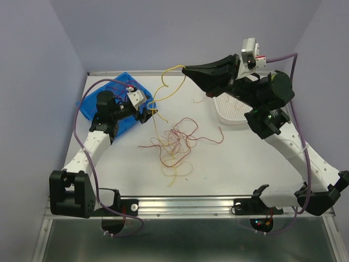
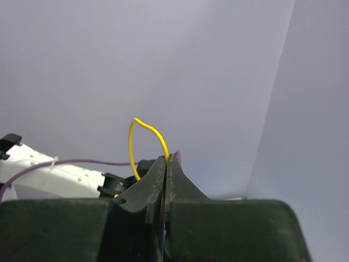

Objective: Untangle the cables
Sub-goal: Pick up the cable at the center of the board.

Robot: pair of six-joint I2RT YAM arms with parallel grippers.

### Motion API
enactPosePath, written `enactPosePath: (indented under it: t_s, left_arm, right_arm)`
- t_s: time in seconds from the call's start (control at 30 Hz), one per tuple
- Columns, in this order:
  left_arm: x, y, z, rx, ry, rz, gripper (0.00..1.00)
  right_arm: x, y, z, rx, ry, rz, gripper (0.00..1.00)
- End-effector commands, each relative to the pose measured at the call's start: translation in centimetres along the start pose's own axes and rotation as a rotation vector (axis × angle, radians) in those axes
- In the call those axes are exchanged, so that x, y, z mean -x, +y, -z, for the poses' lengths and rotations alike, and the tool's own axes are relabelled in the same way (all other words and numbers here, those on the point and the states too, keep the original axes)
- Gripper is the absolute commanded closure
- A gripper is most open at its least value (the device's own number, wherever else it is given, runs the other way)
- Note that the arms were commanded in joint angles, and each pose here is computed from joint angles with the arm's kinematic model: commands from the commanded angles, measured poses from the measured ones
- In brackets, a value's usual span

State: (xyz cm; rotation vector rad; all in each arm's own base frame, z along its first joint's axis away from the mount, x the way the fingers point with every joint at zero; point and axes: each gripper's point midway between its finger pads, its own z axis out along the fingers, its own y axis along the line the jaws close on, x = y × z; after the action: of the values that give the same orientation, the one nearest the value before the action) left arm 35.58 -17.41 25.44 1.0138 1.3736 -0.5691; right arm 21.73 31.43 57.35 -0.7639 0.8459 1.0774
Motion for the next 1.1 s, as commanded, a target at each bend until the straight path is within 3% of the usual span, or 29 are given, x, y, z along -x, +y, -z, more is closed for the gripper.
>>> enactPosePath:
  t_s: [0.0, 0.4, 0.47, 0.77, 1.07]
  left_arm:
    - [1.8, -1.3, 0.1, -0.081, -0.072, -0.030, 0.23]
    - [-0.5, -2.1, -1.2, -0.169, -0.055, 0.035, 0.21]
    - [-0.8, -1.9, -1.3, -0.162, -0.047, 0.040, 0.21]
    - [-1.1, -3.1, -1.7, -0.201, -0.051, 0.033, 0.21]
    - [-1.2, -4.7, -2.6, -0.219, -0.033, -0.001, 0.21]
  right_arm:
    - [9.8, 0.4, -0.3, -0.035, -0.260, 0.105, 0.99]
    - [16.0, -8.5, 0.7, -0.524, -0.443, 0.314, 0.99]
    - [19.0, -8.7, 1.0, -0.560, -0.500, 0.373, 1.00]
    - [23.5, -12.7, 1.2, -0.785, -0.628, 0.484, 0.99]
    - [25.3, -20.6, 7.0, -1.021, -0.753, 0.536, 0.99]
